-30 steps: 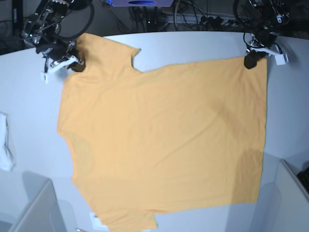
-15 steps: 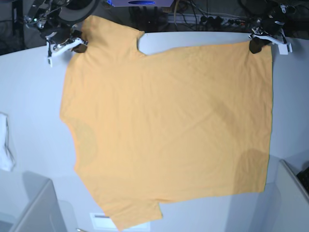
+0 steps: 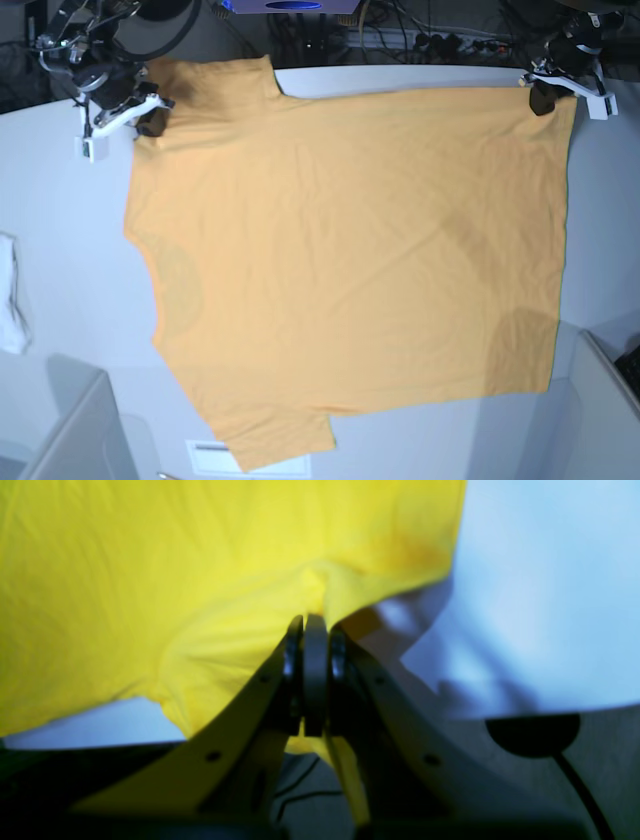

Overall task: Fold the T-shirt properly
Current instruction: 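Lift both shoulder corners and drag the shirt toward the robot, then release the shoulders and regrasp the shirt's collar-side edge with both grippers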

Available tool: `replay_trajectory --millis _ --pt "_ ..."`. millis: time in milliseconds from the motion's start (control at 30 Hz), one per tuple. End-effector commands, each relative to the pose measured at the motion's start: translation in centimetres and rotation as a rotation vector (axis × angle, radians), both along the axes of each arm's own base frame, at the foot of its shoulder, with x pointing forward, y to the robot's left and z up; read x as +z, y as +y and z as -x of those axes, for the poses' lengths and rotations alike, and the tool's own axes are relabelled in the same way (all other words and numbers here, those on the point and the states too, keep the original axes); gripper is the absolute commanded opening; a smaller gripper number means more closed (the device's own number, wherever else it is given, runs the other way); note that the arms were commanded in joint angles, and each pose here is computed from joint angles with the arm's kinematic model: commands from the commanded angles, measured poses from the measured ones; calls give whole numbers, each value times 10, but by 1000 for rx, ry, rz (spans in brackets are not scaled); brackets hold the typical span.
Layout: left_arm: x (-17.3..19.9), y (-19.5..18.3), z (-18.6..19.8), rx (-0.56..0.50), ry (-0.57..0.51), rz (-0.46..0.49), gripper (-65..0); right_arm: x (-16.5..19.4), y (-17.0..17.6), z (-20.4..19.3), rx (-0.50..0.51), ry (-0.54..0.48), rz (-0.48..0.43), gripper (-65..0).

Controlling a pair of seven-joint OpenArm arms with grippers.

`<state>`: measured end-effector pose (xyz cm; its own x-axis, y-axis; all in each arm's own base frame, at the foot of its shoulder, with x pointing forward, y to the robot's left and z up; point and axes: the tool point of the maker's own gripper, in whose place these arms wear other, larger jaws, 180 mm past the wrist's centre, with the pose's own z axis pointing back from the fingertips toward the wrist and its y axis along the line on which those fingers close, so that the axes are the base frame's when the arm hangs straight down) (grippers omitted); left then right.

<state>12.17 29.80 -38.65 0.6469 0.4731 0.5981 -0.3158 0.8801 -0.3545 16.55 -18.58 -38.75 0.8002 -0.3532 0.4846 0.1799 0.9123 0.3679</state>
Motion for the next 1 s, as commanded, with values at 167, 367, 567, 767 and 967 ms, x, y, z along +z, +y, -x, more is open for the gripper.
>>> replay_trajectory --millis 167,367,567,767,967 --pt "16 1 -33 -24 -37 -58 -650 18 -2 -28 4 -92 13 -650" --pt "16 1 -47 -43 -33 -102 -650 31 -2 -51 4 -154 14 -650" --pt "23 2 -62 -39 -71 -106 -650 46 2 -78 31 -190 5 -650" --pt "28 3 -72 -36 -100 -104 -650 61 6 -106 51 -220 -11 -650" --pt "33 3 -81 -33 -125 -105 -650 52 17 -125 39 -186 -95 -650"
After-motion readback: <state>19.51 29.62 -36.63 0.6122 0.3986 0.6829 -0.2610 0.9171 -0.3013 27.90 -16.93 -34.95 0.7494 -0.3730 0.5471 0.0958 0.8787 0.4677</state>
